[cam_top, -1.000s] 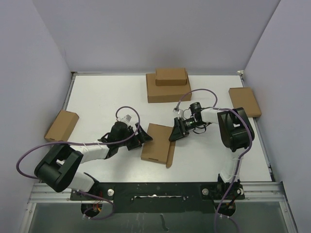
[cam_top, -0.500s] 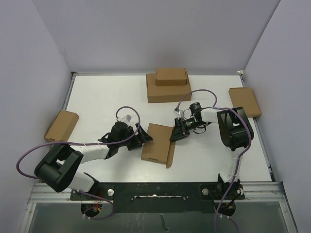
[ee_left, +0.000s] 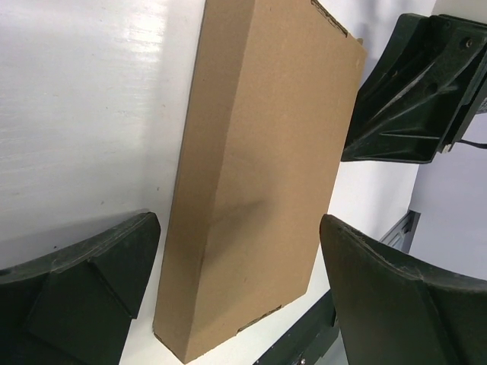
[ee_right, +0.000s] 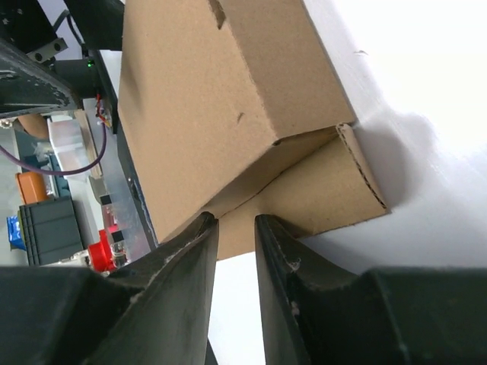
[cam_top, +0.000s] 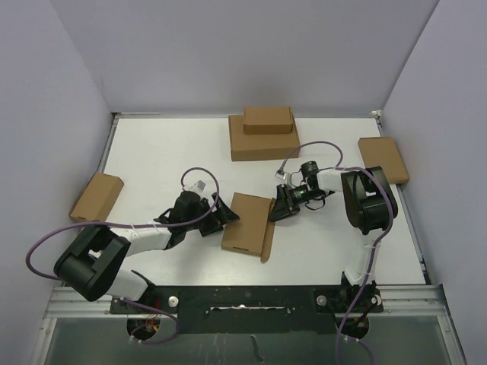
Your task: Fold the paper box
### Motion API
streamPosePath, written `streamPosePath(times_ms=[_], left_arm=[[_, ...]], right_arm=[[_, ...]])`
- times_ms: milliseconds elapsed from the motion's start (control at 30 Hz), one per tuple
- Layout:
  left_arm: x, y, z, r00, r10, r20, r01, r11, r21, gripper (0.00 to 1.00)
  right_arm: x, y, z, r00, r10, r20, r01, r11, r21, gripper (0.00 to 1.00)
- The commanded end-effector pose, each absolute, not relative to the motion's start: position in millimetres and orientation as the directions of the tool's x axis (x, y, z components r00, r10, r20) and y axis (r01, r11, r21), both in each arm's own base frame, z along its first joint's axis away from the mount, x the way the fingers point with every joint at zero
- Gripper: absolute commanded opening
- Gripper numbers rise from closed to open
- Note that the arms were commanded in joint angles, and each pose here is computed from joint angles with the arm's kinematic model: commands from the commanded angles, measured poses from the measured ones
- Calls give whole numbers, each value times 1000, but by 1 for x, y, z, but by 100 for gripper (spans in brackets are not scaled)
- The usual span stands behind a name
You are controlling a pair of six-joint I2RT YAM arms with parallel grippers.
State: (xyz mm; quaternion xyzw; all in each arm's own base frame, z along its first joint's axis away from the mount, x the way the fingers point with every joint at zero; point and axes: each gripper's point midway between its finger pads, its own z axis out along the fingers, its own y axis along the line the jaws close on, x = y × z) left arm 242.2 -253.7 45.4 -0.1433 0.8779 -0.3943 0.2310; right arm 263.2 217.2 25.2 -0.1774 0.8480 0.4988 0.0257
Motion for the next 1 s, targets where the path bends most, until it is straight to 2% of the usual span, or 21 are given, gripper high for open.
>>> streamPosePath(times_ms=[0, 133, 267, 467, 567, 833, 967], left_arm=[[239, -252, 40, -856, -428, -291, -82, 667, -741, 87], [238, -255, 39, -861, -416, -292, -75, 672, -736, 84], [237, -262, 39, -871, -402, -283, -68, 669, -740, 81], [236, -265, 41, -872, -395, -287, -63, 675, -735, 80], [236, -261, 43, -866, -401, -298, -64, 682, -728, 82], [233, -260, 47, -862, -422, -282, -70, 649, -757, 92], [232, -263, 47, -863, -429, -267, -73, 630, -773, 92]], right_arm=[[269, 226, 49, -917, -269, -295, -377, 338, 862, 32], [264, 239, 59, -901, -287, -325, -407, 298, 864, 44], [262, 246, 46, -894, -328, -304, -414, 350, 840, 45], [264, 238, 29, -900, -336, -276, -411, 449, 793, 38], [268, 229, 23, -913, -316, -258, -388, 480, 787, 32], [272, 217, 20, -932, -281, -229, -344, 486, 803, 28], [272, 214, 20, -938, -268, -220, -328, 478, 815, 26]])
